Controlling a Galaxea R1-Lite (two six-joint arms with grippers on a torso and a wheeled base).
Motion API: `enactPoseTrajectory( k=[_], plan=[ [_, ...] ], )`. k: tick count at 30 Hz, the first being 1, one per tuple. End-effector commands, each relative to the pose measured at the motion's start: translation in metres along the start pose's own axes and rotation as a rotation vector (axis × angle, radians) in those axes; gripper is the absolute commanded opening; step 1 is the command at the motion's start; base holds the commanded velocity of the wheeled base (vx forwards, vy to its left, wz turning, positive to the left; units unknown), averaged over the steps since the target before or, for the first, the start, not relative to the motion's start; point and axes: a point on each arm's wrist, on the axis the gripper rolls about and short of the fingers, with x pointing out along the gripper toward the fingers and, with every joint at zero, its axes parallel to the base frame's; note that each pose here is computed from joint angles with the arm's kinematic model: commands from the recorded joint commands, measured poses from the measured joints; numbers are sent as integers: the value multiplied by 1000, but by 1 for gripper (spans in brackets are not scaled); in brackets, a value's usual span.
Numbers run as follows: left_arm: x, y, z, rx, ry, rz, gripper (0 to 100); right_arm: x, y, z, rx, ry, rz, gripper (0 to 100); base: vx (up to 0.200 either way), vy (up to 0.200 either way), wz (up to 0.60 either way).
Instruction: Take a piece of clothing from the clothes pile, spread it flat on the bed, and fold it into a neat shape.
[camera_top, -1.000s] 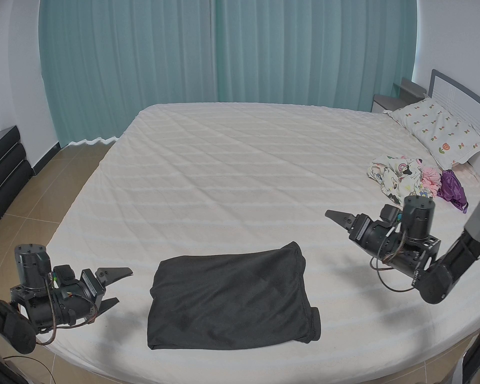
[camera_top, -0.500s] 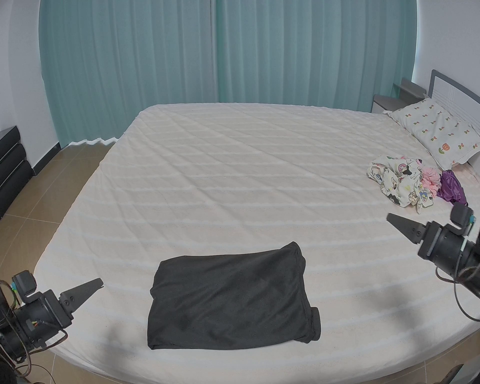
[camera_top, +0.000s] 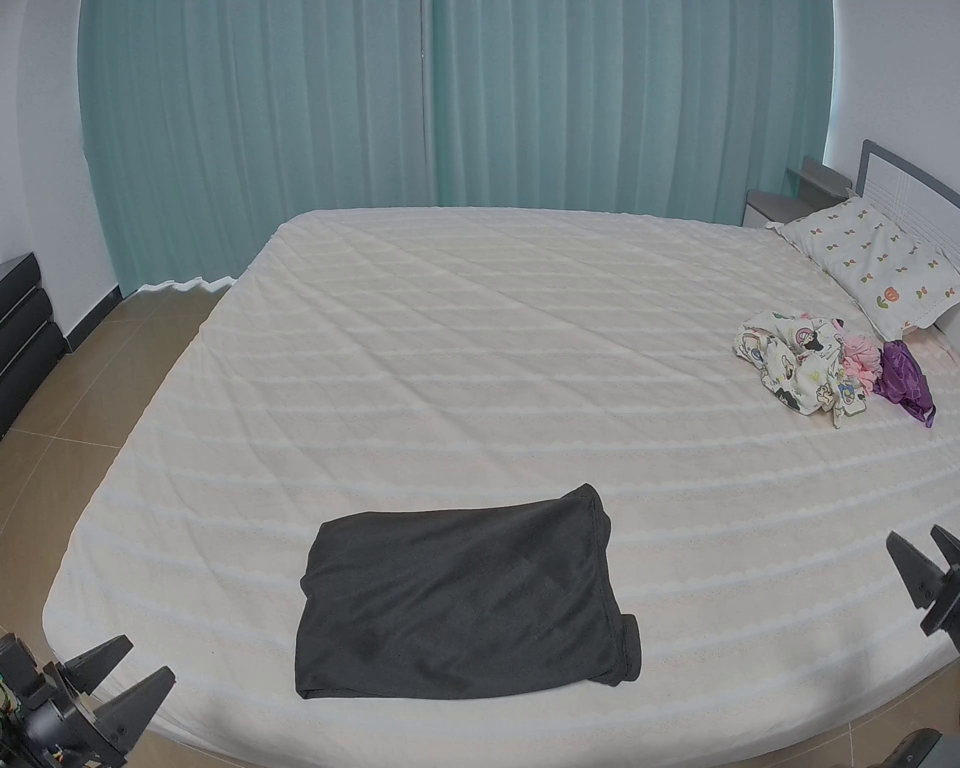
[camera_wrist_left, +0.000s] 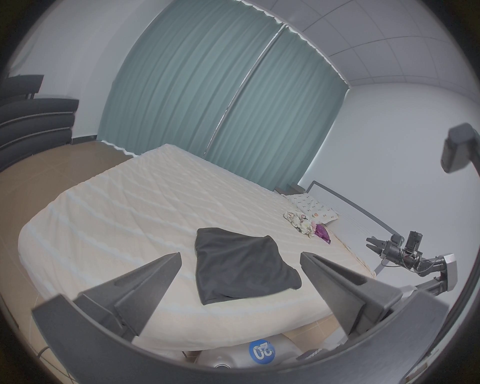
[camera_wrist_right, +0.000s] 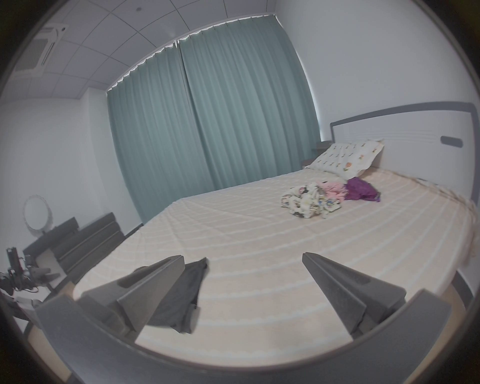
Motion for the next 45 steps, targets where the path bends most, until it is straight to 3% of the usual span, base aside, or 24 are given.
enactPoseTrajectory(
  k=[1,6,12,14,15,16,20,25,27,40,45],
  plan=[
    [-28,0,-26,94,-100,-100,100,-42,-20,-34,-58,-108,-140,100,0,0,0],
    [-33,1,-31,147,-136,-77,100,-58,-24,-49,-81,-144,-218,100,0,0,0],
    [-33,5,-31,232,-167,51,100,-73,-28,-76,-160,-141,-216,100,0,0,0],
    [-33,7,-31,272,-192,152,100,-73,-27,-77,-170,-149,-186,100,0,0,0],
    [-33,7,-31,272,-192,152,100,-73,-27,-77,-170,-149,-186,100,0,0,0],
    [-33,9,-32,300,-207,244,100,-72,-26,-76,-171,-167,-146,100,0,0,0],
    [-35,13,-31,327,-233,400,100,-72,-25,-77,-175,-164,-90,100,0,0,0],
    [-37,11,-33,329,-289,558,100,-72,-25,-77,-181,-156,-89,100,0,0,0],
    [-38,11,-33,370,-299,598,100,-72,-25,-77,-181,-154,-89,100,0,0,0],
    [-41,11,-35,410,-336,585,100,-72,-25,-77,-213,-163,-95,100,0,0,0],
    [-40,9,-36,429,-307,472,100,-72,-24,-77,-238,-159,-54,100,0,0,0]
  ],
)
